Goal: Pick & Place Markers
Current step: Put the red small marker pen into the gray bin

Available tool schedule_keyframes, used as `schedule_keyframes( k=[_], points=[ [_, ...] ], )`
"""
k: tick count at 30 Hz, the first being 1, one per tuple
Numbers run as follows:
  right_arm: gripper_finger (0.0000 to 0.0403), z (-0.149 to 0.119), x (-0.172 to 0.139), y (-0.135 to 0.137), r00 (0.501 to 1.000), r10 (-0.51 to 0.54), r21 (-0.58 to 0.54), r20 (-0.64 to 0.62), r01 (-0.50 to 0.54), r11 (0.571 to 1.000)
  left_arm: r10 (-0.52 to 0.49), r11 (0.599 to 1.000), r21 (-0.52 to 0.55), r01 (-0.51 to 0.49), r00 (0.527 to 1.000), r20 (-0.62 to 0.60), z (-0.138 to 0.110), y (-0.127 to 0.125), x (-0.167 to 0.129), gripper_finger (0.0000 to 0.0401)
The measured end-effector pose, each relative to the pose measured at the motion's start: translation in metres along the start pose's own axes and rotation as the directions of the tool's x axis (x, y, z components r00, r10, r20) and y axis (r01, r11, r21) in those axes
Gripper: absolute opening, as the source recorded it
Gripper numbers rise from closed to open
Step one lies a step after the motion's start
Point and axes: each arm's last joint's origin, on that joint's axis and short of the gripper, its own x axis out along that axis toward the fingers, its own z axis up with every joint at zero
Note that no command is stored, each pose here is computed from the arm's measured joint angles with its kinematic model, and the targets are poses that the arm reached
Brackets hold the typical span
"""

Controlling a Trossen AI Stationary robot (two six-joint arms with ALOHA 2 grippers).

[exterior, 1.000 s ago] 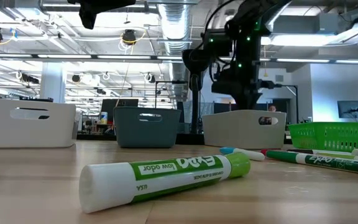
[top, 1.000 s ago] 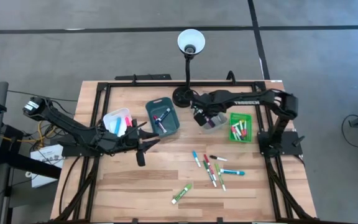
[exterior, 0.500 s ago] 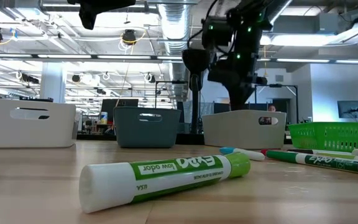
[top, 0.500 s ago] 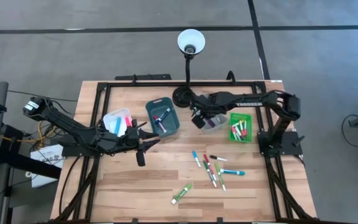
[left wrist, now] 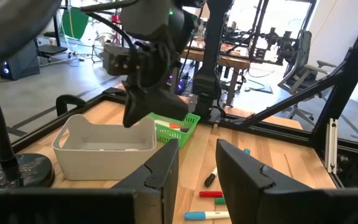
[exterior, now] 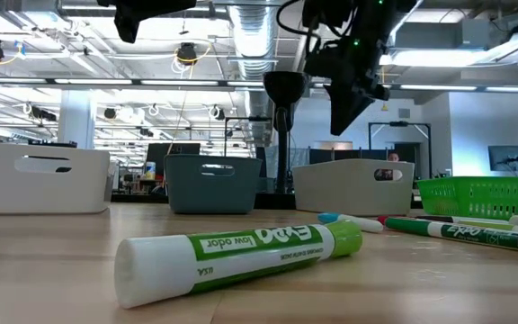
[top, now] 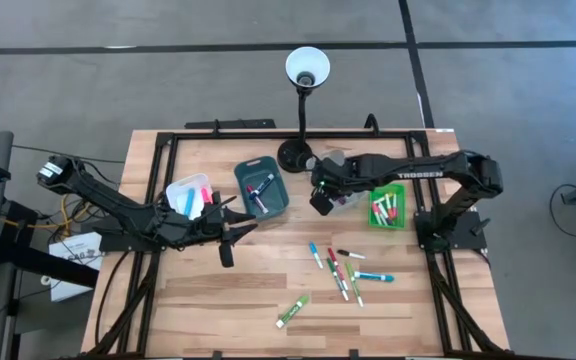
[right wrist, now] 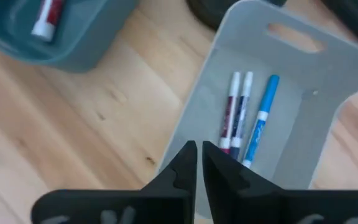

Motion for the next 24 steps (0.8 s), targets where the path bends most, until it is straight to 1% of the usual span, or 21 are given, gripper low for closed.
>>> schedule_keyframes(
  k=[3, 8, 10, 13, 18, 21, 24],
  points=[
    [0.0028, -0.004, -0.002, 0.006, 0.999, 0.026, -0.019, -0.018, -0.026, 0.999, 0.000, 1.000, 0.000, 0.000, 1.000, 0.000, 0.000, 0.000, 0.000, 0.0104],
    [0.0053, -0.011, -0.004, 0.018, 0.992, 0.111, -0.048, -0.067, -0.115, 0.992, 0.000, 1.000, 0.000, 0.000, 1.000, 0.000, 0.000, 0.000, 0.000, 0.0104],
    [0.0063, -0.015, -0.006, 0.023, 0.991, 0.113, -0.064, -0.077, -0.118, 0.991, 0.000, 1.000, 0.000, 0.000, 1.000, 0.000, 0.000, 0.000, 0.000, 0.0104],
    [0.0072, -0.023, -0.009, 0.029, 0.988, 0.108, -0.055, -0.107, -0.114, 0.992, 0.000, 1.000, 0.000, 0.000, 1.000, 0.000, 0.000, 0.000, 0.000, 0.0104],
    [0.0077, -0.041, -0.016, 0.041, 0.976, 0.105, -0.012, -0.193, -0.109, 0.994, 0.000, 1.000, 0.000, 0.000, 1.000, 0.000, 0.000, 0.000, 0.000, 0.0104],
    [0.0078, -0.054, -0.022, 0.052, 0.970, 0.101, -0.030, -0.221, -0.111, 0.993, 0.000, 1.000, 0.000, 0.000, 1.000, 0.000, 0.000, 0.000, 0.000, 0.0104],
    [0.0078, -0.067, -0.028, 0.065, 0.959, 0.135, -0.047, -0.251, -0.151, 0.987, 0.000, 1.000, 0.000, 0.000, 1.000, 0.000, 0.000, 0.000, 0.000, 0.0104]
  ],
)
